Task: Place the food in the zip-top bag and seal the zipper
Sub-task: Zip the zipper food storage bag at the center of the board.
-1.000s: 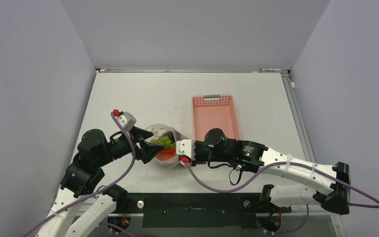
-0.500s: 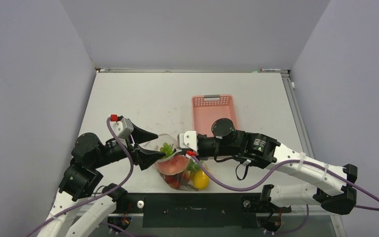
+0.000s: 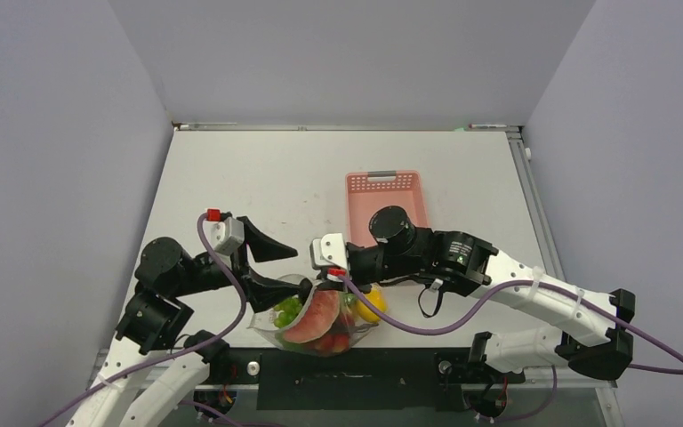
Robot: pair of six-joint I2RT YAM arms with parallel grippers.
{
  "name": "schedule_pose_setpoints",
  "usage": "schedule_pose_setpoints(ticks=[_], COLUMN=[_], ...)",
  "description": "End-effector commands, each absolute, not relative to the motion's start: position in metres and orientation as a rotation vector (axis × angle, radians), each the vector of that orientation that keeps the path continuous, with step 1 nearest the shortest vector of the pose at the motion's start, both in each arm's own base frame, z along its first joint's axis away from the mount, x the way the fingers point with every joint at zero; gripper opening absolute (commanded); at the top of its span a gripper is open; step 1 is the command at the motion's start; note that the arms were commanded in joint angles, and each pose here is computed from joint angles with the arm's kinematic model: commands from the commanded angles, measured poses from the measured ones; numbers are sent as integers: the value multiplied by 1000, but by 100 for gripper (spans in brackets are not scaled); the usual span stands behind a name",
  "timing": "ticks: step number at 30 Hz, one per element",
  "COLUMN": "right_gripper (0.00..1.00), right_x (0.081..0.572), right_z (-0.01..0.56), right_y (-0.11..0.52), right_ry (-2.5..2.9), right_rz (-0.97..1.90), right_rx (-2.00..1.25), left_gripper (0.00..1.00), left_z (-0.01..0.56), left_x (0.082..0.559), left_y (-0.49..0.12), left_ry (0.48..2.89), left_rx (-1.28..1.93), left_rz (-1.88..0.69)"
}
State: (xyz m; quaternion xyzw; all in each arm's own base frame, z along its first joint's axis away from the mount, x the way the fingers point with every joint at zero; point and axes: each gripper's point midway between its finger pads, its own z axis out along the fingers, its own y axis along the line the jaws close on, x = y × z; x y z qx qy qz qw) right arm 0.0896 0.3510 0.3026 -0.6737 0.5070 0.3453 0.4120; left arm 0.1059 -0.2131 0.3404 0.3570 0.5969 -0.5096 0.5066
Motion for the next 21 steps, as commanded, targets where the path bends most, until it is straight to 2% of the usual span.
schedule_pose_setpoints(ticks=[1,12,21], right_gripper=[5,5,5], right_x=[82,94,98], right_z=[347,357,366], right_y=[366,379,384], right_ry=[1172,1306,1365], right_rz=[949,939,954], right_rx=[-1642,-1602,-1559], left_gripper=[75,74,70], left_z=[343,334,318], left_x=[97,89,93], left_y=[-220,-223,-220], left_ry=[1385,1403,1451], left_rx=[919,939,928], left_rz=[-1301,-1367,-1312])
